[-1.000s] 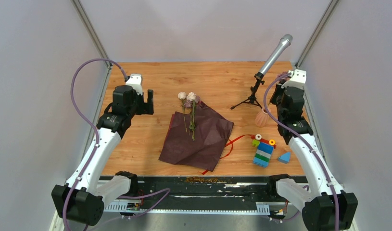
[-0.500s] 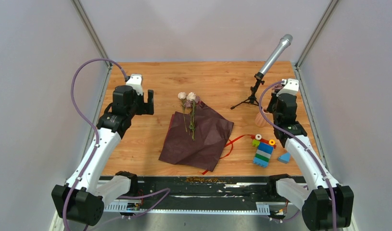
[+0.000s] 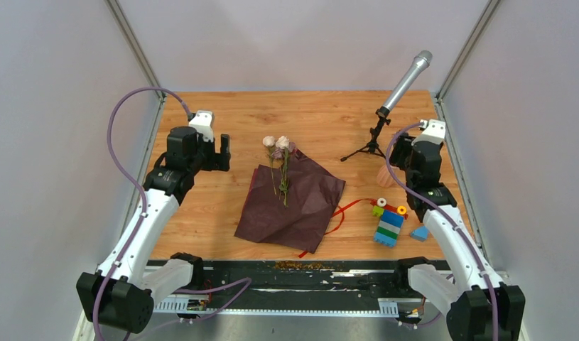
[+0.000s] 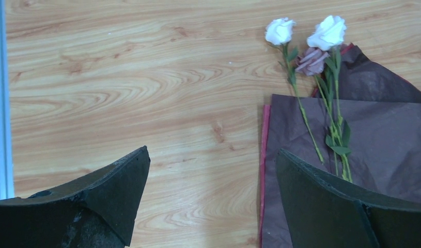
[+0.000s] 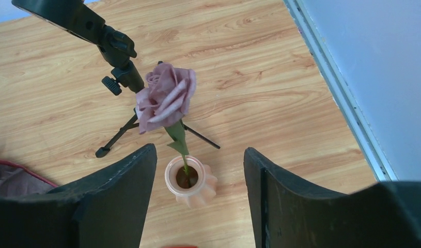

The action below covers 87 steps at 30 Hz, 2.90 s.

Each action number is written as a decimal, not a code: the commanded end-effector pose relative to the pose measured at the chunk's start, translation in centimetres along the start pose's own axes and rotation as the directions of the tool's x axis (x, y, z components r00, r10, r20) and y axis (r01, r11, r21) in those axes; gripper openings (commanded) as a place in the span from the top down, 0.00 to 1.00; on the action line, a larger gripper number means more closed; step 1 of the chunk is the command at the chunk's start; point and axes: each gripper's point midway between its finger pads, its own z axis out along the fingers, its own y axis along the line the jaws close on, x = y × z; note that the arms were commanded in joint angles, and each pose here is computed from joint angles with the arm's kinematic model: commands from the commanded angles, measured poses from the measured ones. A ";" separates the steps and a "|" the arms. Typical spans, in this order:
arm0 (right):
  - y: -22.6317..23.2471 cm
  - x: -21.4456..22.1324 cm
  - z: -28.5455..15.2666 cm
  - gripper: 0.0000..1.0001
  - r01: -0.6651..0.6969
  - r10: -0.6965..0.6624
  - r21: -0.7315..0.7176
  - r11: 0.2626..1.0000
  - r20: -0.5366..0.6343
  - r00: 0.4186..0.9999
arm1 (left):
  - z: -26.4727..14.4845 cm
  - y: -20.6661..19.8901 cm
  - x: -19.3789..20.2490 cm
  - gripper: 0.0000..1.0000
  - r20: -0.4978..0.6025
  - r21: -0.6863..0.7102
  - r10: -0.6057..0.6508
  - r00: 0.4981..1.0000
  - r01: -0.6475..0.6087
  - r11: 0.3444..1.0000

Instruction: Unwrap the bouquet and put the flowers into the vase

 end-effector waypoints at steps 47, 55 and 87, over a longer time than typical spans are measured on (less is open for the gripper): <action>21.6 3.8 -11.4 0.47 -0.016 -0.116 -0.615 0.788 -0.175 0.978 | 15.8 -14.4 7.8 0.63 -0.278 0.055 -0.097 0.956 0.117 0.992; 21.3 3.9 -11.5 0.47 -0.017 -0.116 -0.612 0.791 -0.176 0.978 | 17.8 -13.8 8.4 0.67 -0.304 0.029 -0.096 0.948 0.110 0.994; 20.2 4.2 -11.6 0.48 -0.032 -0.096 -0.587 0.809 -0.185 0.978 | 20.5 -12.6 9.2 1.00 -0.326 0.013 -0.093 0.941 0.103 0.995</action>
